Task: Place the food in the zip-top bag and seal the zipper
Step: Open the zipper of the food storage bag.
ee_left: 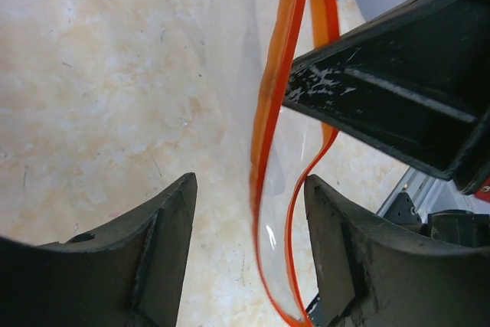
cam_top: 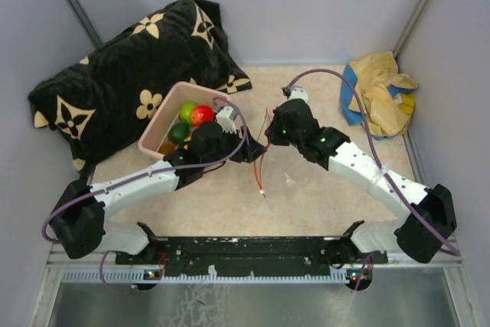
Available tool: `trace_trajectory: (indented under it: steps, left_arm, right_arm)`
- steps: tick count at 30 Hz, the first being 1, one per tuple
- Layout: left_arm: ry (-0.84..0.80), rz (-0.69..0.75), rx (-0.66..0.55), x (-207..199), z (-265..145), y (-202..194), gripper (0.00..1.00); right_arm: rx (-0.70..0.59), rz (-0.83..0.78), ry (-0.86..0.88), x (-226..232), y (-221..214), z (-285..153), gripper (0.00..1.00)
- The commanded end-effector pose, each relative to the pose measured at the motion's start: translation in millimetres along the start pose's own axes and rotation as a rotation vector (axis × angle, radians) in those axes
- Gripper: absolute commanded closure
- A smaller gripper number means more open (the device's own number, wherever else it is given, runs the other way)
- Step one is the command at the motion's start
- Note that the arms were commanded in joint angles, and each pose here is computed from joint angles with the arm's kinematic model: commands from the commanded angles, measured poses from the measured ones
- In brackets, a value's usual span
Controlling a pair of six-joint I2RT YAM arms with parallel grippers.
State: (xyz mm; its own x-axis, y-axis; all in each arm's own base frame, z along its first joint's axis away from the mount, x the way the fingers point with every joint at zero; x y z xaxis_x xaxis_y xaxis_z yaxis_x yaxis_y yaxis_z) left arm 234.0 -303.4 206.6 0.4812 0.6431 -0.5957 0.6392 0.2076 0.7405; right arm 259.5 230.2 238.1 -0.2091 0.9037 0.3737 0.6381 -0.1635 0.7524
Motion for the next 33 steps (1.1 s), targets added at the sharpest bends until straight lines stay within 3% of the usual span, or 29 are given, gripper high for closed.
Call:
trace_trajectory:
  steps: [1, 8, 15, 22, 28, 32, 33]
  left_arm:
    - [0.035, 0.017, -0.017, 6, -9, -1, 0.36]
    - [-0.005, 0.028, -0.055, -1, -27, 6, 0.26]
    - [-0.005, 0.028, -0.091, 1, -34, 8, 0.24]
    - [0.026, 0.031, -0.028, 5, -21, 0, 0.24]
    - [0.061, 0.037, 0.004, 13, -9, -7, 0.31]
    - [0.049, 0.043, 0.015, 12, -4, -7, 0.43]
    - [0.038, 0.049, 0.016, 10, -4, -7, 0.52]
  right_arm:
    - [-0.072, 0.02, 0.046, 9, 15, -14, 1.0]
    - [-0.063, 0.014, 0.04, 8, 12, -14, 1.0]
    - [-0.054, 0.013, 0.038, 7, 9, -11, 1.0]
    - [-0.045, 0.013, 0.045, 9, 8, -11, 1.0]
    - [-0.036, 0.009, 0.048, 8, 6, -12, 1.0]
    - [-0.024, 0.001, 0.049, 8, 4, -12, 1.0]
    - [-0.025, -0.001, 0.047, 7, 4, -12, 1.0]
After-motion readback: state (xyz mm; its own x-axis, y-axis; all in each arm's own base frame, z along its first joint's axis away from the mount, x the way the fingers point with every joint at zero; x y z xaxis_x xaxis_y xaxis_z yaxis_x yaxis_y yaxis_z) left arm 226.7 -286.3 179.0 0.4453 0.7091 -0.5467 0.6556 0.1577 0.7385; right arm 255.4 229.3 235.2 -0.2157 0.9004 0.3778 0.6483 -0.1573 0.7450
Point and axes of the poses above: each gripper's point midway between its finger pads, its own z axis out along the fingers, its own x axis along the line the jaws close on, y = z × x, the point moved 5 cm from there along -z, back along the fingers, and after that the axes turned 3 degrees about -z, right-handed, at the moved point
